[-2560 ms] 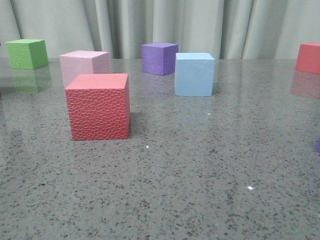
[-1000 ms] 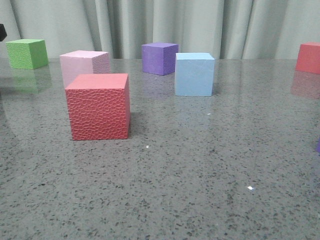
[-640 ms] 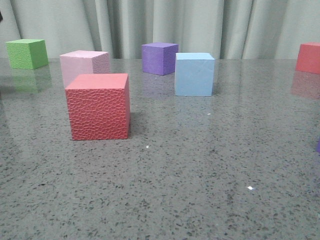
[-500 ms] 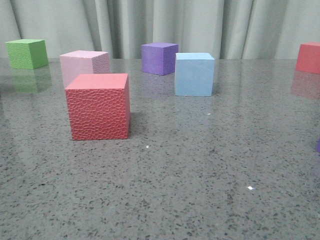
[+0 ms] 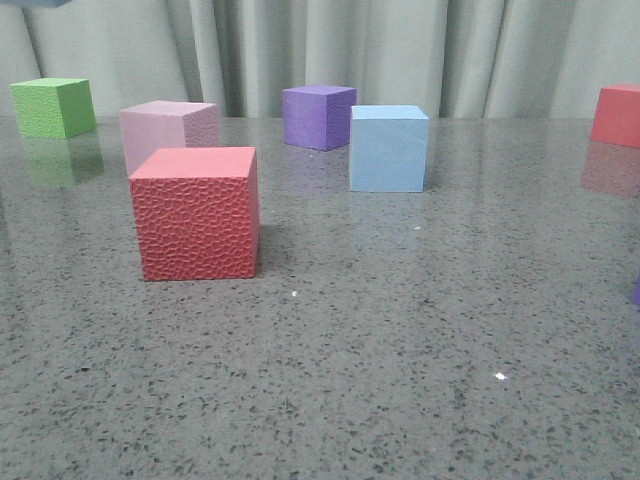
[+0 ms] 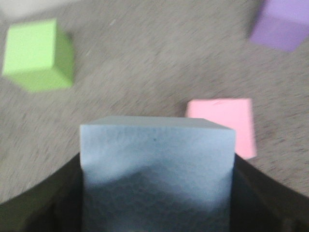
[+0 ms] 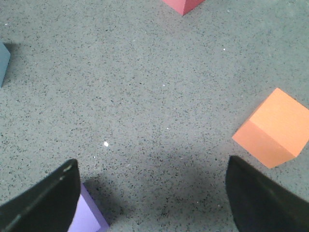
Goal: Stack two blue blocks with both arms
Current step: 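Carry the held blue cube above the placed blue cube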
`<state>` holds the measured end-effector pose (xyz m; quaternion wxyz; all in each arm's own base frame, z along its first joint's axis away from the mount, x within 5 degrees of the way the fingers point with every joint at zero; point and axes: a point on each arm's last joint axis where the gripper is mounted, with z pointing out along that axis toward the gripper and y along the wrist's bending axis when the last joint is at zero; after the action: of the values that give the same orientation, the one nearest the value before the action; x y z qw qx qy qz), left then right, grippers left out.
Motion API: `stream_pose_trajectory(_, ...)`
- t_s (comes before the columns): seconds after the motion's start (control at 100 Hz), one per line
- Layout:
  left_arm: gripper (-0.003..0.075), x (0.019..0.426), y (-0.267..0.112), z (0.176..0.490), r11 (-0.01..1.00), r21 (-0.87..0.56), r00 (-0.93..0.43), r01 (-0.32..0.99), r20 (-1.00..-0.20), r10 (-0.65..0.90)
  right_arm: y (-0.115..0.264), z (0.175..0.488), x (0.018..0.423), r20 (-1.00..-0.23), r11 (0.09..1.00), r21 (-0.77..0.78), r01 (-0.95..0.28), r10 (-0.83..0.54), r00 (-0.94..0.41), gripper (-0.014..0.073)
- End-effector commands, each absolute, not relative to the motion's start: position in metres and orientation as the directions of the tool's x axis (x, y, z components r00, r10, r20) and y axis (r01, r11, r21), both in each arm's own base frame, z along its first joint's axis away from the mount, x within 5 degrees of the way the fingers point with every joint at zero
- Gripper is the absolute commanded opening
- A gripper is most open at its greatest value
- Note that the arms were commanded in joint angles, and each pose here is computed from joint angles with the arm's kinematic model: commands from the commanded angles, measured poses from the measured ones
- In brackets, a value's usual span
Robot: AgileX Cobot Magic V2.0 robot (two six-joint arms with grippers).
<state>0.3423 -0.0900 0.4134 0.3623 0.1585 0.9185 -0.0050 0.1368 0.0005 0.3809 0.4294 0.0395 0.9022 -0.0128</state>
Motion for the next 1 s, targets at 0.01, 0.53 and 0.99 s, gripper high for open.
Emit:
stream_pose_trajectory(0.01, 0.0273, 0.329, -0.106, 0.452, 0.927, 0.123, -0.527, 0.355, -0.793, 0.307, -0.001, 0.393, 0.139, -0.828, 0.997, -0.004, 0.081, 0.042, -0.559, 0.0609)
stream_pose_trajectory(0.53, 0.0273, 0.357, -0.2, 0.447, 0.724, 0.176, -0.342, 0.668, -0.791, 0.507, -0.001, 0.393, 0.139, -0.828, 0.997, 0.0, 0.08, 0.044, -0.559, 0.0609)
stream_pose_trajectory(0.99, 0.0273, 0.366, -0.229, 0.435, 0.645, 0.191, -0.284, 0.74, -0.78, 0.558, -0.001, 0.393, 0.139, -0.828, 0.997, 0.001, 0.079, 0.045, -0.558, 0.0609)
